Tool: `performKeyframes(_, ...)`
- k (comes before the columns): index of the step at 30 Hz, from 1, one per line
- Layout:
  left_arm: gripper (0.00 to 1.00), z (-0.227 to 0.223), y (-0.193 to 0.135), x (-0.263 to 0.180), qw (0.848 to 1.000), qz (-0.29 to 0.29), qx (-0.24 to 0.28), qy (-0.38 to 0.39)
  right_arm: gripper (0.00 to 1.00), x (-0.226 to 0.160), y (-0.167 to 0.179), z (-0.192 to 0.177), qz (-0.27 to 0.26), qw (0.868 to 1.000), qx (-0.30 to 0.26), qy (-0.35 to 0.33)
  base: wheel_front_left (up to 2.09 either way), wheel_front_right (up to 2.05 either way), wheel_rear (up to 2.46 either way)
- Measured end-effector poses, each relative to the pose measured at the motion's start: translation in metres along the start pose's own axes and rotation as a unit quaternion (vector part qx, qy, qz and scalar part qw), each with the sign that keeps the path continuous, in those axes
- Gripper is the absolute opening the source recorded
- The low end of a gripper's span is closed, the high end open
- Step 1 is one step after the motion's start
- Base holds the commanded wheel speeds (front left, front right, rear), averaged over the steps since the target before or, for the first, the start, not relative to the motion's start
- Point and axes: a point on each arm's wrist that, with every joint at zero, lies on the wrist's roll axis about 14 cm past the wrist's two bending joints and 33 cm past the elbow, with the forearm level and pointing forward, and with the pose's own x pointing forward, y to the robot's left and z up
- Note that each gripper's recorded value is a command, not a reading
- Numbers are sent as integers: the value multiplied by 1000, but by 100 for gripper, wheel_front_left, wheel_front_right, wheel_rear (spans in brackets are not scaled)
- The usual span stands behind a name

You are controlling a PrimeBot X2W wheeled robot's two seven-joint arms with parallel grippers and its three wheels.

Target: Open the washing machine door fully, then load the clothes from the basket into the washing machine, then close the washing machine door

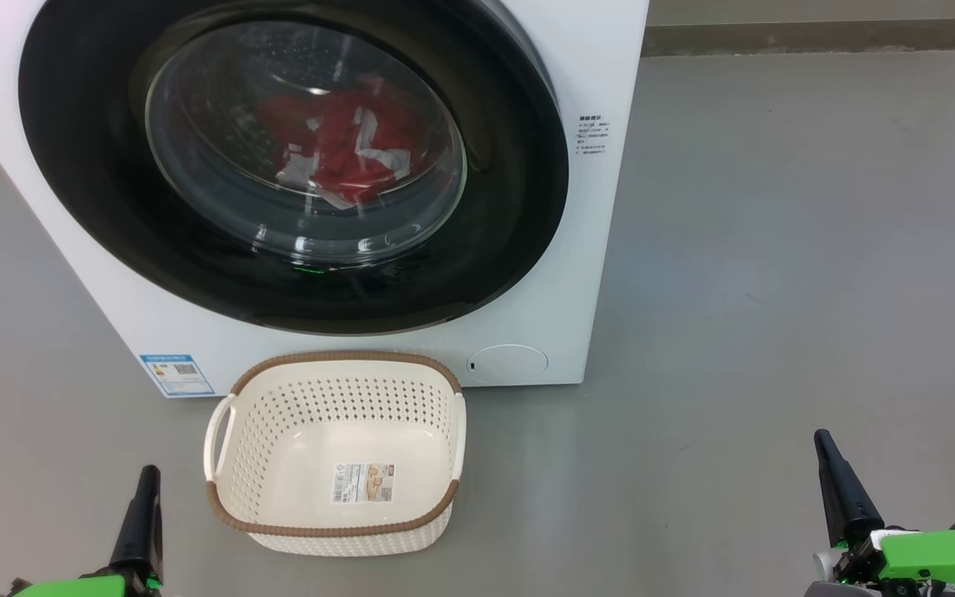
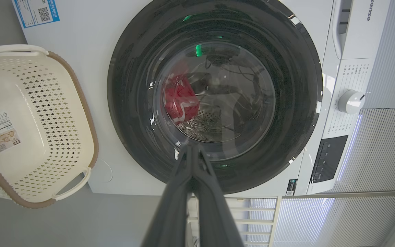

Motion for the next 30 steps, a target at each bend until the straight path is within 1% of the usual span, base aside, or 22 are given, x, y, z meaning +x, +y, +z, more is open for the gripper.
performKeyframes(30, 0, 0, 0, 0, 1000, 0, 0, 2, 0, 0, 0, 0, 0, 1000, 0, 0, 0, 0, 0)
